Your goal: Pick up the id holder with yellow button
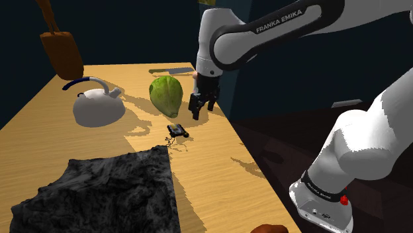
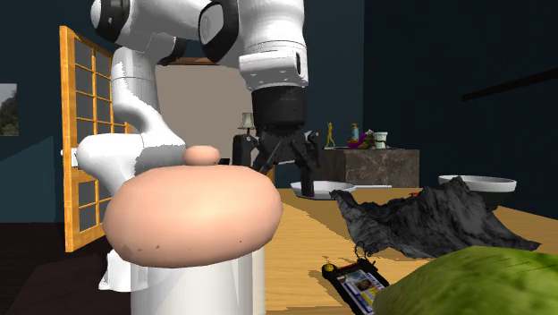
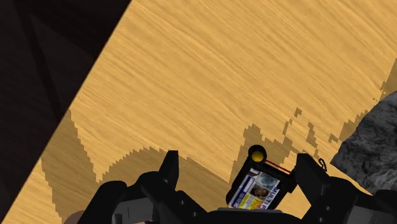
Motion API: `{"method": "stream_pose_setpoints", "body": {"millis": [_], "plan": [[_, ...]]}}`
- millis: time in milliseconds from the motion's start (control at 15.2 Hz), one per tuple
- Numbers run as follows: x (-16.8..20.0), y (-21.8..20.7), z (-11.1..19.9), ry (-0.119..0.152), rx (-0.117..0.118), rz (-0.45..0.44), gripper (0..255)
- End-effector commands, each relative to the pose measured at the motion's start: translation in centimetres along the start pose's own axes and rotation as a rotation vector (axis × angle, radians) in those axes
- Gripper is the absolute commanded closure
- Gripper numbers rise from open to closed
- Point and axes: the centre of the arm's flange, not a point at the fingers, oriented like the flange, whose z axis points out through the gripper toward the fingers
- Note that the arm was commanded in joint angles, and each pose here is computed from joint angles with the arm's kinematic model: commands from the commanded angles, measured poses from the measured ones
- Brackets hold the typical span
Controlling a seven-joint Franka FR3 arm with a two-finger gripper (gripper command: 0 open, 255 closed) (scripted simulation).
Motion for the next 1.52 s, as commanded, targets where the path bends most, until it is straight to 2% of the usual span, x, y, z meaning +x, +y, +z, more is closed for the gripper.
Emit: {"method": "stream_pose_setpoints", "body": {"millis": [0,264,792,924,990,1452], "plan": [[1.4,-1.3,2.0,-0.006,0.004,-0.009,0],[4.2,-3.9,5.7,-0.021,0.009,-0.027,0],[4.2,-3.6,9.8,-0.021,0.009,-0.027,0],[4.2,-3.6,9.8,-0.021,0.009,-0.027,0],[4.2,-3.6,9.8,-0.021,0.009,-0.027,255],[4.2,-3.6,9.9,-0.021,0.009,-0.027,255]]}}
